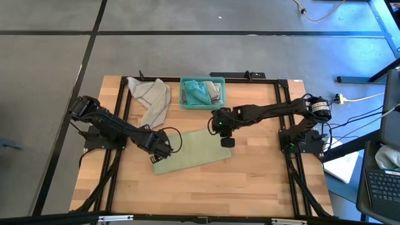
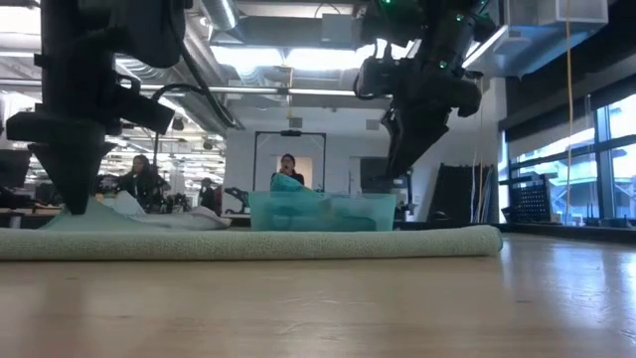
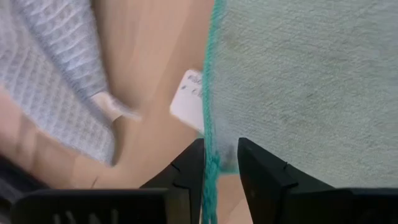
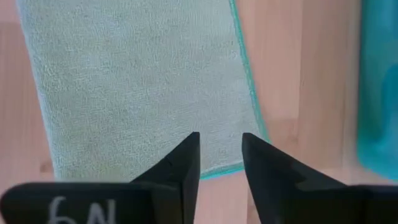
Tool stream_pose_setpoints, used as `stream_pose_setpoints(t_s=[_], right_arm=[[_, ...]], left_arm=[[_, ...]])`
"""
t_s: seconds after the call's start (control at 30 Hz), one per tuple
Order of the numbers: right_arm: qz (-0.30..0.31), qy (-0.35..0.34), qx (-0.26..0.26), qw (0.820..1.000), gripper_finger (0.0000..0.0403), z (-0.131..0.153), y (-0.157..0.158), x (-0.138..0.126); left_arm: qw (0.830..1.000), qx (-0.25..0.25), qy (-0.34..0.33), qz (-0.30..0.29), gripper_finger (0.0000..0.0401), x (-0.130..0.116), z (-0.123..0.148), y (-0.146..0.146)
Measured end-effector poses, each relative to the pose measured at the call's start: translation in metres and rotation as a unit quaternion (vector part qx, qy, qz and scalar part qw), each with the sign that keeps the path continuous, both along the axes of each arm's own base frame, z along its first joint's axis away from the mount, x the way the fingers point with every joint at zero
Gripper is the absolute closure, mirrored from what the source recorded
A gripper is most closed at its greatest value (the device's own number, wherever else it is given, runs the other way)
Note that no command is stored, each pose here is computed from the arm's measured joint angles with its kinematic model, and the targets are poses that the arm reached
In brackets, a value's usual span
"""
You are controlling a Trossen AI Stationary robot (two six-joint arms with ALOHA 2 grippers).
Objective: Fold microfiber towels
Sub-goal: Fold the green towel
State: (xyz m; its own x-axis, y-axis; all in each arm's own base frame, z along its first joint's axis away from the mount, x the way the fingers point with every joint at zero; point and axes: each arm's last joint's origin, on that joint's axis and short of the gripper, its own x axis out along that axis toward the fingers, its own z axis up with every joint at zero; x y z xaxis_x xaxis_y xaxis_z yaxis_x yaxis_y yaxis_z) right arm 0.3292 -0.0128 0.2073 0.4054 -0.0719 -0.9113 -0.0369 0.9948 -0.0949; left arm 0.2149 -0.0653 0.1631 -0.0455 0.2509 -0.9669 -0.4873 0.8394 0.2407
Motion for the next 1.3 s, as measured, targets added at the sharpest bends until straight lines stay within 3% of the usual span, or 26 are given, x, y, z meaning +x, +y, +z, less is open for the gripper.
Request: stream_pose_setpoints(t_s=[0.2,0.37,0.43,0.53,0.63,0.83,0.93,1.13,1.23,1.3], right_arm=[[-0.041,0.042,0.045,0.997,0.0277,-0.003,0.005,-0.008],[-0.056,0.060,0.158,0.984,0.0276,-0.003,0.020,-0.010],[-0.053,0.062,0.178,0.981,0.0276,-0.003,0.029,-0.010],[-0.033,0.071,0.176,0.981,0.0276,-0.003,0.048,-0.012],[-0.006,0.065,0.179,0.982,0.0276,-0.002,0.067,-0.012],[-0.063,0.073,0.196,0.976,0.0277,0.002,0.084,-0.015],[-0.111,0.055,0.160,0.979,0.0285,0.022,0.088,-0.016],[-0.192,-0.085,0.100,0.973,0.0320,0.092,0.101,-0.025],[-0.215,-0.124,0.095,0.964,0.0328,0.104,0.112,-0.033],[-0.210,-0.114,0.123,0.963,0.0329,0.100,0.120,-0.035]], left_arm=[[1.000,-0.003,-0.008,-0.009,0.0311,0.003,0.015,-0.002],[0.996,-0.018,-0.092,0.007,0.0309,0.006,0.041,-0.010],[0.989,-0.038,-0.142,0.000,0.0311,0.008,0.052,-0.016],[0.978,-0.060,-0.197,-0.017,0.0313,0.007,0.063,-0.026],[0.976,-0.069,-0.206,-0.029,0.0313,0.004,0.065,-0.034],[0.961,-0.101,-0.256,-0.037,0.0313,0.010,0.069,-0.045],[0.953,-0.112,-0.278,-0.045,0.0313,0.014,0.071,-0.048],[0.950,-0.099,-0.286,-0.071,0.0313,0.014,0.078,-0.051],[0.944,-0.091,-0.307,-0.077,0.0313,0.014,0.086,-0.053],[0.942,-0.089,-0.314,-0.082,0.0313,0.014,0.091,-0.056]])
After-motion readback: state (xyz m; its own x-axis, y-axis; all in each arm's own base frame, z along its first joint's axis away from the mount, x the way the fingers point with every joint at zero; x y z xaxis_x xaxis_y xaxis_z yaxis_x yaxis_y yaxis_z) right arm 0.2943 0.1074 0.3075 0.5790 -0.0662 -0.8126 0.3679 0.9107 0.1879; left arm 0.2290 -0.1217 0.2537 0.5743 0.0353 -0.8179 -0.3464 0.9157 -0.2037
